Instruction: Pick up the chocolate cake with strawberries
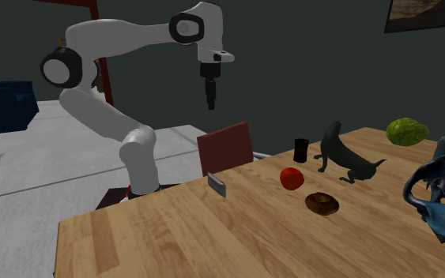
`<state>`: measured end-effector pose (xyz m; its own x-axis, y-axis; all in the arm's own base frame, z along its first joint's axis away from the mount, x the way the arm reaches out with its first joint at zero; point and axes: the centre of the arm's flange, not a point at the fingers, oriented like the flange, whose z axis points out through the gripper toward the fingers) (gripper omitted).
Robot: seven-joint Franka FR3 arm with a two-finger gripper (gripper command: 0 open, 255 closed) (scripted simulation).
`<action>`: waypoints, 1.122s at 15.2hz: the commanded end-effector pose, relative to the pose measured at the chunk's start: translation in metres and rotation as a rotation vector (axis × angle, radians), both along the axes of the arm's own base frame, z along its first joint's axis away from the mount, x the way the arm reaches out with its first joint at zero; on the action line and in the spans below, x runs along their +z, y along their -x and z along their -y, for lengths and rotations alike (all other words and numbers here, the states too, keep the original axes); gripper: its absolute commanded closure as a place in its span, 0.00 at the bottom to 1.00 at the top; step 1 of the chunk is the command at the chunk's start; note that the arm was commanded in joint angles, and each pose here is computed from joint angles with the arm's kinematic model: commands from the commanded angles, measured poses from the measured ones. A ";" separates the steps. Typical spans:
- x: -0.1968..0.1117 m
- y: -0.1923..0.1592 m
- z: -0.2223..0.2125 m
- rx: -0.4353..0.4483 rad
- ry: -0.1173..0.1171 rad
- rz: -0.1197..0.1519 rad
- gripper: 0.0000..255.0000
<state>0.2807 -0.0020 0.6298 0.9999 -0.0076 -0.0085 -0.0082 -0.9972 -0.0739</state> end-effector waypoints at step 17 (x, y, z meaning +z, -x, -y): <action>-0.143 -0.013 0.132 -0.840 0.094 0.027 0.00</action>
<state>0.2938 -0.1264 0.4947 0.7032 -0.7096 0.0455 -0.7101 -0.7040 -0.0045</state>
